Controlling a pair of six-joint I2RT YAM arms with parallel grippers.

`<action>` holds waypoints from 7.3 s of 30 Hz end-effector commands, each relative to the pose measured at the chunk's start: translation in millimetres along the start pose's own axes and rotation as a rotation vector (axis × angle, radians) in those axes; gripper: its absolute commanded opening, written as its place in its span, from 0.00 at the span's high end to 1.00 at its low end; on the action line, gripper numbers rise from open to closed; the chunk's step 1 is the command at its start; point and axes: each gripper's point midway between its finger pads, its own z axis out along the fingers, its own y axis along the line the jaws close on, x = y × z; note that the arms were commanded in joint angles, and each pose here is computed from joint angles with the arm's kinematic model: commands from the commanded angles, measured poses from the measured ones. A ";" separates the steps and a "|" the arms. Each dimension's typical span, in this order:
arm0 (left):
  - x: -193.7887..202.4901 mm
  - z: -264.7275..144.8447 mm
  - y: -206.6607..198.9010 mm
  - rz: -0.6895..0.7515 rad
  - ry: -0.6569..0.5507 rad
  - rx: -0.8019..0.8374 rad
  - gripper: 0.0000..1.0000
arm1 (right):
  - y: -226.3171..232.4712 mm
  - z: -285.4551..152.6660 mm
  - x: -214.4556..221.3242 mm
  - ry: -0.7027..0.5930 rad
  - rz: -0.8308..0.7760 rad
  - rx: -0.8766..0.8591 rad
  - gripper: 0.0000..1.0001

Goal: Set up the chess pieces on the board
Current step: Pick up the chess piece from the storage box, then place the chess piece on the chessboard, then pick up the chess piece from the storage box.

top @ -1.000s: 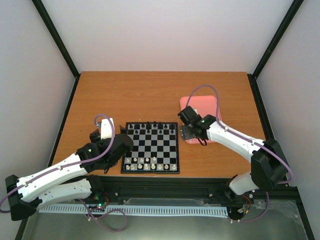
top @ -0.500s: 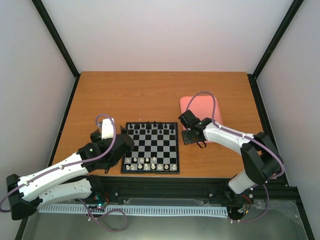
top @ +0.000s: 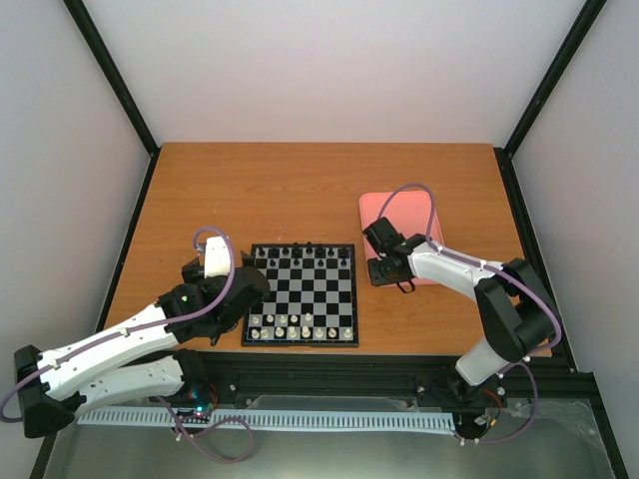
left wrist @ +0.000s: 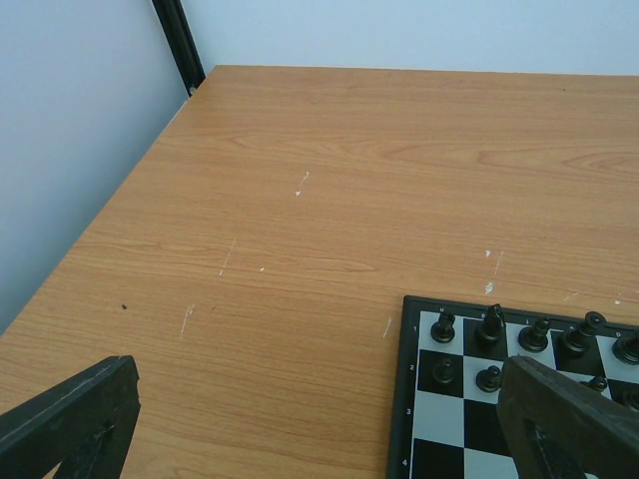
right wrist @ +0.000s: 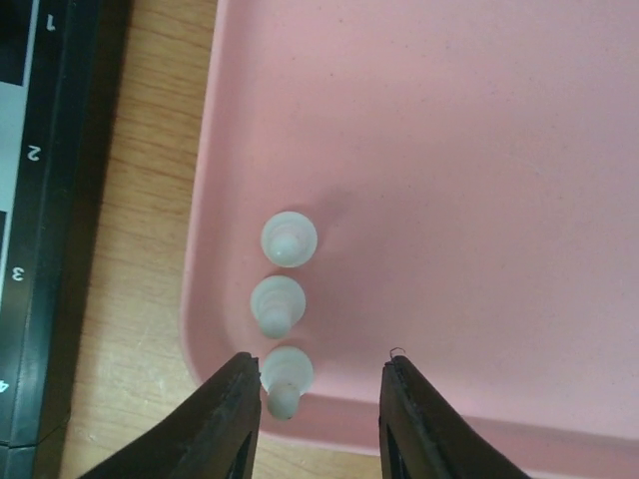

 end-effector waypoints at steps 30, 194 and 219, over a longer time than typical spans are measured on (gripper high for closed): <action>-9.4 -0.4 -2.3 -0.017 -0.018 -0.009 0.00 | 3.5 -17.7 -3.8 -0.023 -0.009 -0.065 0.97; -7.4 2.1 -5.2 0.008 -0.014 -0.025 0.00 | 2.4 7.7 -13.3 0.014 -0.062 0.011 0.51; -5.8 3.7 -5.7 0.020 -0.013 -0.039 0.00 | 5.3 16.1 -7.4 0.042 -0.069 -0.010 0.80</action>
